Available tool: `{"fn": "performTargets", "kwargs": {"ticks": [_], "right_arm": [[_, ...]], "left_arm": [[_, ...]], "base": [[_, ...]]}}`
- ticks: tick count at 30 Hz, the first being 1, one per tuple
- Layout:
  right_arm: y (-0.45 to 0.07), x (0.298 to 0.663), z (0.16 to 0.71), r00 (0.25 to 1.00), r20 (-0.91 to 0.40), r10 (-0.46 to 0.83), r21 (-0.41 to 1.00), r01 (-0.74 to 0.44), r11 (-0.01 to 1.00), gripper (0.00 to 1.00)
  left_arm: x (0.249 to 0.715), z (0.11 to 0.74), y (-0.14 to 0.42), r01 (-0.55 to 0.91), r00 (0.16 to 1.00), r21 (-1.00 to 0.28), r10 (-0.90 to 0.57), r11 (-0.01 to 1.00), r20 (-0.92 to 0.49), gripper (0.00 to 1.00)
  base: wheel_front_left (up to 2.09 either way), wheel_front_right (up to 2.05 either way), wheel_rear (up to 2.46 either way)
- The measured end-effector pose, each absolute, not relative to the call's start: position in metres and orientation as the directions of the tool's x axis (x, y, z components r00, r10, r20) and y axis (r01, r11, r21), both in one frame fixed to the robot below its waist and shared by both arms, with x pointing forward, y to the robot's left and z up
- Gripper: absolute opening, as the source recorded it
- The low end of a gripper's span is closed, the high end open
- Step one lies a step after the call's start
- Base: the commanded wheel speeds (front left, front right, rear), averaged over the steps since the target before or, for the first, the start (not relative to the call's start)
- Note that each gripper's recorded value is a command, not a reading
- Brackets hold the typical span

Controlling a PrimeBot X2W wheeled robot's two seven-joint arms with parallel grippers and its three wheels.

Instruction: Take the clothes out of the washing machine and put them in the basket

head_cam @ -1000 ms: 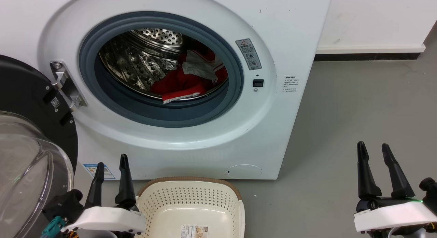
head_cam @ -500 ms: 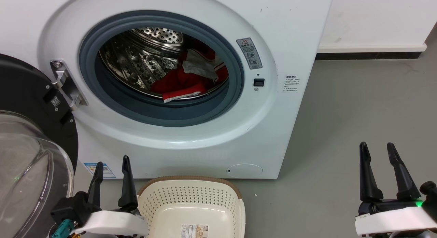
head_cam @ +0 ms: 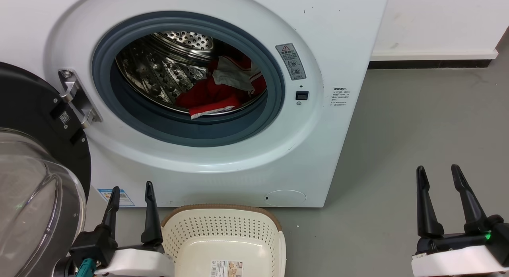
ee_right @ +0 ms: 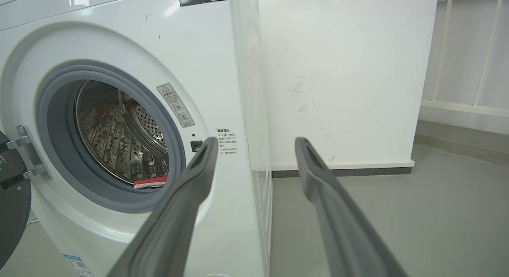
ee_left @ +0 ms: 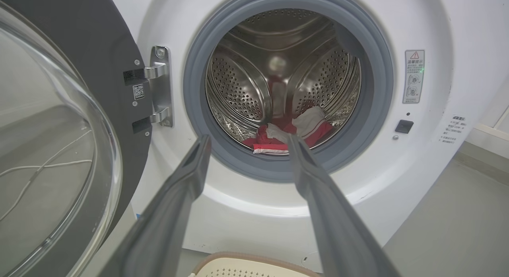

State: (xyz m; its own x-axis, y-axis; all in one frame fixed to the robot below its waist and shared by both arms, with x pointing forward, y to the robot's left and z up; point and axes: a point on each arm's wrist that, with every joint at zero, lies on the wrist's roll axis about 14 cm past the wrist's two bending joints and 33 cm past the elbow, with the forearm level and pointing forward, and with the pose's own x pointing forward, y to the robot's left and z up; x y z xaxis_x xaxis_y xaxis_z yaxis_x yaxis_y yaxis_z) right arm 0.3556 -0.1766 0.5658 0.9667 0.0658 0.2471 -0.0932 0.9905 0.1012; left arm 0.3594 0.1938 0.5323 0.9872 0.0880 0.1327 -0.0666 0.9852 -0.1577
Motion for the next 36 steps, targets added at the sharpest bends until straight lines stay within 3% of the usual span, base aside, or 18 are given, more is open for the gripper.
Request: {"fn": "performTargets", "kwargs": {"ticks": [24, 36], "right_arm": [[-0.17, 0.346, 0.575, 0.952, 0.289, 0.104, -0.043, -0.095, 0.995, 1.0], [-0.173, 0.345, 0.572, 0.954, 0.284, 0.094, -0.024, -0.091, 0.996, 1.0]], "left_arm": [[0.353, 0.526, 0.189, -0.045, 0.989, -0.038, 0.05, 0.998, 0.142, 1.0], [0.351, 0.521, 0.189, -0.049, 0.99, -0.043, 0.054, 0.998, 0.128, 1.0]], "base": [[0.0, 0.0, 0.0], [0.0, 0.0, 0.0]]}}
